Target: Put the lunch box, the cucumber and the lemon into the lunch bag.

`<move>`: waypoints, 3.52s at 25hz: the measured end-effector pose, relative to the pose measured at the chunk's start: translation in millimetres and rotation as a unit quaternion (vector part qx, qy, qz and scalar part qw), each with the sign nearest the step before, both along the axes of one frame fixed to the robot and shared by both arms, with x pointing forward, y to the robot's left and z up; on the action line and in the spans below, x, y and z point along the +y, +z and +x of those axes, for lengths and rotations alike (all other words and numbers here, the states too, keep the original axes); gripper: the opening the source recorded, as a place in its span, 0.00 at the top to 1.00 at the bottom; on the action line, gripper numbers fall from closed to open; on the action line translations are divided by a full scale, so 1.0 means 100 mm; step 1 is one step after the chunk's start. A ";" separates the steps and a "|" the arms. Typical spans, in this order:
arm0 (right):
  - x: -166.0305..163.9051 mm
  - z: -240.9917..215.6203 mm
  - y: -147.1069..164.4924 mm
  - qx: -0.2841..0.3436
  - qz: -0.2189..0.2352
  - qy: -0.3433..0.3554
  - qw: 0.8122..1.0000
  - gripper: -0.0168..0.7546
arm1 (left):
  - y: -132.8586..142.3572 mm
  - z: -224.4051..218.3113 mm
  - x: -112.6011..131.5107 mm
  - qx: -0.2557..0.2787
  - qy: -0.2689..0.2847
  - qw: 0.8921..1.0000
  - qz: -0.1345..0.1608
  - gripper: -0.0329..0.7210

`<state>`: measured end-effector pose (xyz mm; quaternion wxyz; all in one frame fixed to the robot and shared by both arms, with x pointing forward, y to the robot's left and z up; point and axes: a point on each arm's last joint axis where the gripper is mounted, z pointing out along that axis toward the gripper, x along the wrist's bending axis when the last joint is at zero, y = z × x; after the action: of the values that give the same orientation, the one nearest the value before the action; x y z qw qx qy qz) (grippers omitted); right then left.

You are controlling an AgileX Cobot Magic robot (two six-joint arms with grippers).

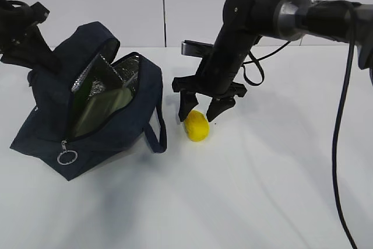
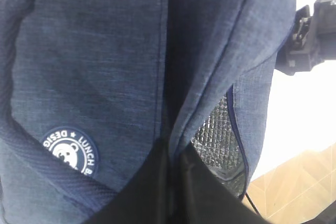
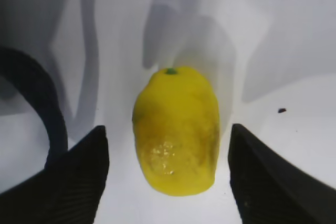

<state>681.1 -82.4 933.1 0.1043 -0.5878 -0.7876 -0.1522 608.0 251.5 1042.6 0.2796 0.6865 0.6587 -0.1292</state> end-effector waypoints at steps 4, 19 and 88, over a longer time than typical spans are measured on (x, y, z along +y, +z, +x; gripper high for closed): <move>0.00 0.01 -0.07 0.003 -0.003 -0.001 1.000 0.29 | 0.00 0.00 0.00 0.000 0.000 1.000 0.000 0.96; 0.00 0.03 -0.27 0.016 -0.016 0.000 1.000 0.29 | 0.00 0.00 0.00 0.000 0.000 1.000 0.000 0.96; 0.74 -0.14 0.73 -0.005 0.299 0.052 0.953 0.24 | -0.03 0.01 0.06 -0.011 -0.003 0.999 0.041 0.96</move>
<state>666.7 -8.1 1005.7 0.2792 -0.4873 -0.7362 -0.3777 609.3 257.7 1039.5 0.2575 0.7009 0.6583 -0.0955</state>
